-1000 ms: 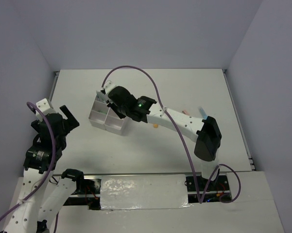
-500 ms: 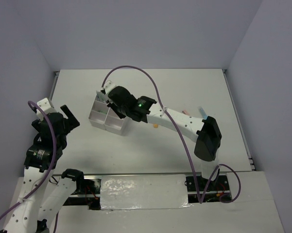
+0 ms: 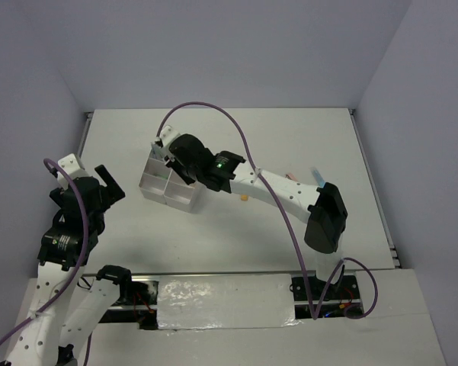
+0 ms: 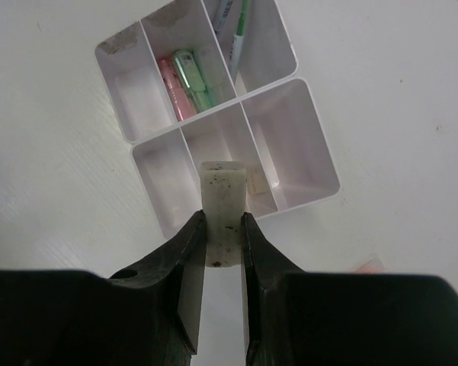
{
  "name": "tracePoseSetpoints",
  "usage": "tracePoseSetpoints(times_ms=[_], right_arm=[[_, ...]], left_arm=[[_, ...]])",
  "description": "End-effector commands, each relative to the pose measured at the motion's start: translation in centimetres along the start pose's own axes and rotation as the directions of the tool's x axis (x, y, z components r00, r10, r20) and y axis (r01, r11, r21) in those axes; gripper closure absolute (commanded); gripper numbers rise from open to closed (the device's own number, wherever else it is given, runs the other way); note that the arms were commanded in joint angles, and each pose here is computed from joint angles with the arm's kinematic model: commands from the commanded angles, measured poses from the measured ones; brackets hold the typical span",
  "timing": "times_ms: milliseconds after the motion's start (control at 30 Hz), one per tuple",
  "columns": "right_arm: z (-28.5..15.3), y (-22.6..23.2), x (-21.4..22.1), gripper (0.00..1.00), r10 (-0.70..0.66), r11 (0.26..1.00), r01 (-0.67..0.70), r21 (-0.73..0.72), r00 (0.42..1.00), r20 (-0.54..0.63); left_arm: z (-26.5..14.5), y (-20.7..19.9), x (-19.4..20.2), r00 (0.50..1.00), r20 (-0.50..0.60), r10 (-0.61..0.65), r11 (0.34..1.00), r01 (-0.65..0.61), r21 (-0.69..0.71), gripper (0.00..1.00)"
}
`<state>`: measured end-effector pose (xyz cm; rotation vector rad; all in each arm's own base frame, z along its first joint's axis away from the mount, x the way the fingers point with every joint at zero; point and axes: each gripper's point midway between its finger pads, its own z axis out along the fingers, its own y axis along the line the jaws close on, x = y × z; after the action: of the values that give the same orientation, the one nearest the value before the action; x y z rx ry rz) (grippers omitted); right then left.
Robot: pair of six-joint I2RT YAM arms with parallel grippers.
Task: Sort the stationery into containers
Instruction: Place the stationery in the storage box.
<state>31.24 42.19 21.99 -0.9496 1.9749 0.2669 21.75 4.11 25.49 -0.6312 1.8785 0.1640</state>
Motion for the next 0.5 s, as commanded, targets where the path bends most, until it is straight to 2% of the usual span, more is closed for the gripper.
tracePoseSetpoints(times_ms=[0, 367, 467], right_arm=[[0.8, -0.3, -1.9, 0.94, -0.046, 0.999, 0.045, 0.02, 0.997, 0.069], [5.4, 0.7, 0.1, 0.89, -0.192, 0.981, 0.192, 0.004, 0.981, 0.026], [5.9, 0.6, 0.5, 0.81, -0.2, 0.98, 0.2, 0.017, 0.98, 0.02]], left_arm=[[0.0, -0.2, -1.0, 0.999, 0.04, -0.015, 1.0, 0.015, 0.013, 0.01], [0.0, -0.4, -0.9, 0.999, 0.037, -0.013, 1.0, 0.012, 0.022, 0.01], [0.0, -0.5, -0.9, 0.999, 0.036, -0.012, 1.0, 0.011, 0.025, 0.01]])
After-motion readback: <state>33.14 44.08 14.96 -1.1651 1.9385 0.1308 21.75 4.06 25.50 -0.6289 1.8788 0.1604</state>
